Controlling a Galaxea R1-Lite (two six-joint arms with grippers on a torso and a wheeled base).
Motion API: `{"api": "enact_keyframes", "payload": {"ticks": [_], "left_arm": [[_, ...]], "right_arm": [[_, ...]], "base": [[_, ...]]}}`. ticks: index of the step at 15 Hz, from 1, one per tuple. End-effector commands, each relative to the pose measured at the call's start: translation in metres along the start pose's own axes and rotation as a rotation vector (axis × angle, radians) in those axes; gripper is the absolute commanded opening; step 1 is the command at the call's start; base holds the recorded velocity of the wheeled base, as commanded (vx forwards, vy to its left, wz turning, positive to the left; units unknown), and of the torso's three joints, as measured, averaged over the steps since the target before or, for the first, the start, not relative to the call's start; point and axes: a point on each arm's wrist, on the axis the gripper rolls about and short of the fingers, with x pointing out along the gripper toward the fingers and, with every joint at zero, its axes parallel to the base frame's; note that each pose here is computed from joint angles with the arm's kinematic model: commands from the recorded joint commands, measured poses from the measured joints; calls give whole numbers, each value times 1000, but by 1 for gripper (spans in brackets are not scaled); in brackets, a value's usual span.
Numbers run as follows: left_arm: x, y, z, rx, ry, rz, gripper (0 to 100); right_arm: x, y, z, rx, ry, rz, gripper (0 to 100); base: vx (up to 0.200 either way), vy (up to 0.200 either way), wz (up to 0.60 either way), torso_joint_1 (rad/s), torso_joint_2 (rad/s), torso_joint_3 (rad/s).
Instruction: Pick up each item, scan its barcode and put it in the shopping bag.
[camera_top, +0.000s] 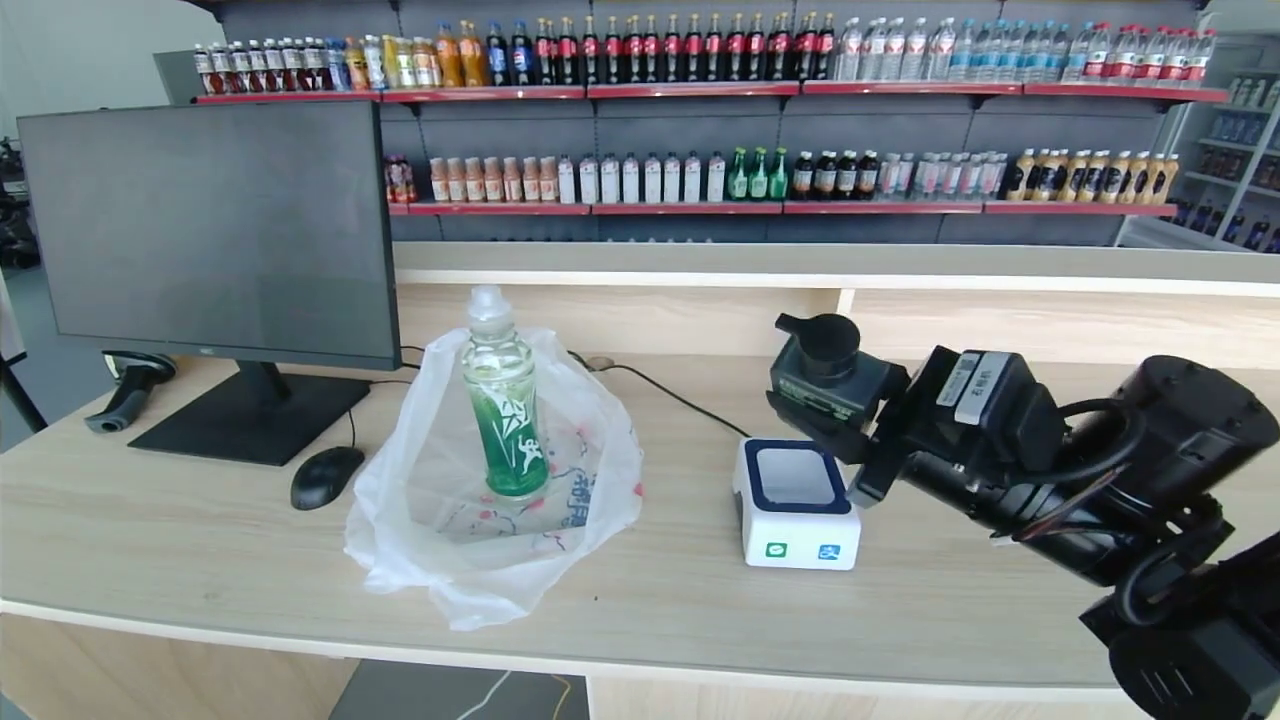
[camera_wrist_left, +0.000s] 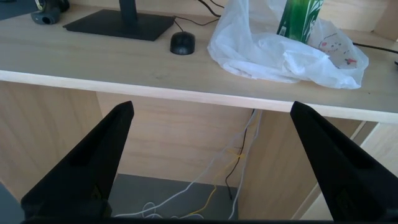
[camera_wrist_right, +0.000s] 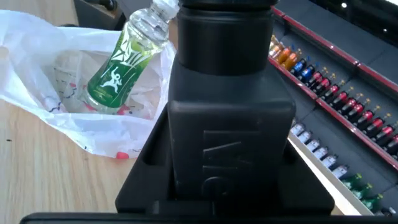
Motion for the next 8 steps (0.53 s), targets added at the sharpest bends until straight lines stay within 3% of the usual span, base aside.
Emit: {"api": "enact_keyframes", "payload": {"ticks": [1, 5, 7, 8], "left_arm": [[0, 0, 0, 2, 0, 0, 100], [0, 0, 0, 3, 0, 0, 100], [0, 0, 0, 3, 0, 0, 100], [0, 0, 0, 3, 0, 0, 100]], "right_arm": [[-3, 9, -13, -19, 40, 37, 0], [-6, 11, -32, -164, 84, 70, 0], [-2, 20, -52, -213, 66, 159, 0], [2, 7, -54, -266, 52, 125, 0]], "base": [[0, 0, 0, 0, 0, 0], [0, 0, 0, 0, 0, 0], [0, 0, 0, 0, 0, 0], [0, 0, 0, 0, 0, 0]]}}
